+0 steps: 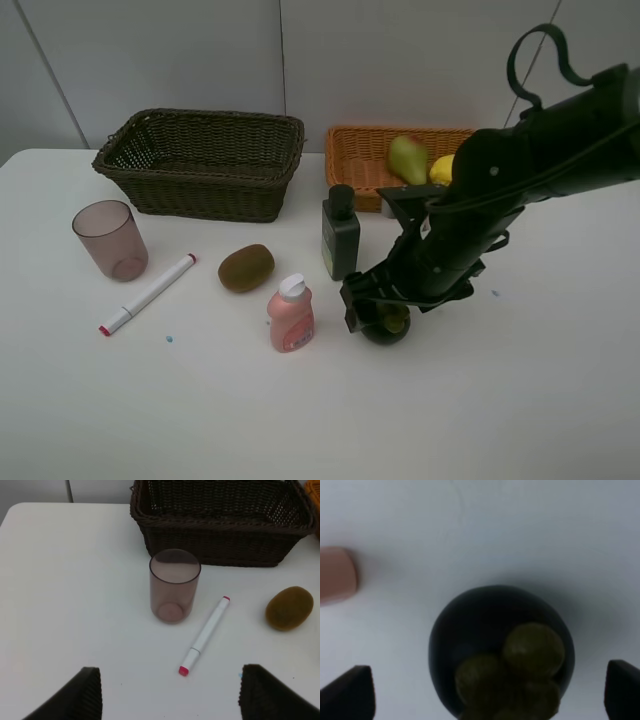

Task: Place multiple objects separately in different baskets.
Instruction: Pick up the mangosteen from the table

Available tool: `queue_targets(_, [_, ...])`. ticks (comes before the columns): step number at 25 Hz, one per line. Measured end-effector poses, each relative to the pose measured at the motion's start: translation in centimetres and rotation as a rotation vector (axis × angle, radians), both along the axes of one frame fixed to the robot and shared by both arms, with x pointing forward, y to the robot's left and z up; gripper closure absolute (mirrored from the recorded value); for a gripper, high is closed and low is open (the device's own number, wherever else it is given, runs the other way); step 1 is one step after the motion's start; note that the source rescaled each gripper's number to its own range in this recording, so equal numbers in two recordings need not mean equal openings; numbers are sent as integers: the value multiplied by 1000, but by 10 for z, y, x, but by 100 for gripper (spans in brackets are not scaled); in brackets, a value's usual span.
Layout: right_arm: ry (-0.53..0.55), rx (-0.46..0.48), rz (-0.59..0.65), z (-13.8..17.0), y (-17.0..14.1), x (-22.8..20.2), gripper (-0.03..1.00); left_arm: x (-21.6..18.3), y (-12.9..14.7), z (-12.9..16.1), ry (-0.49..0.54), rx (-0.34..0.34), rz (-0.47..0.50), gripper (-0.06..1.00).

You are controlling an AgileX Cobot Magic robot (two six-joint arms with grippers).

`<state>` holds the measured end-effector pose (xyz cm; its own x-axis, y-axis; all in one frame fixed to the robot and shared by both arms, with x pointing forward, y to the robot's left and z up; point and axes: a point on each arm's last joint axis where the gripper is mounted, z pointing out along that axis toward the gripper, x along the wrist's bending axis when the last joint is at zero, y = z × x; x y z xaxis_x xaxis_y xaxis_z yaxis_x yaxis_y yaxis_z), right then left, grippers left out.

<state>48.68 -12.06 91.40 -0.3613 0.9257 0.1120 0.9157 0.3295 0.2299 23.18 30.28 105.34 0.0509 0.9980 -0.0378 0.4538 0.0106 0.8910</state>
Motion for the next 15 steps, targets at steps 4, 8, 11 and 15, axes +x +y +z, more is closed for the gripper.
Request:
queue_targets(4, [-6,6,-3,0,0,1,-3,0,0,0,0,0,0,20])
queue_targets(8, [-14,12,-5,0,1,1,-3,0,0,0,0,0,0,20])
queue_targets(11, [-17,13,-6,-2,1,2,-3,0,0,0,0,0,0,20])
queue_targets(15, [15,-8,-8,-15,2,3,-3,0,0,0,0,0,0,20])
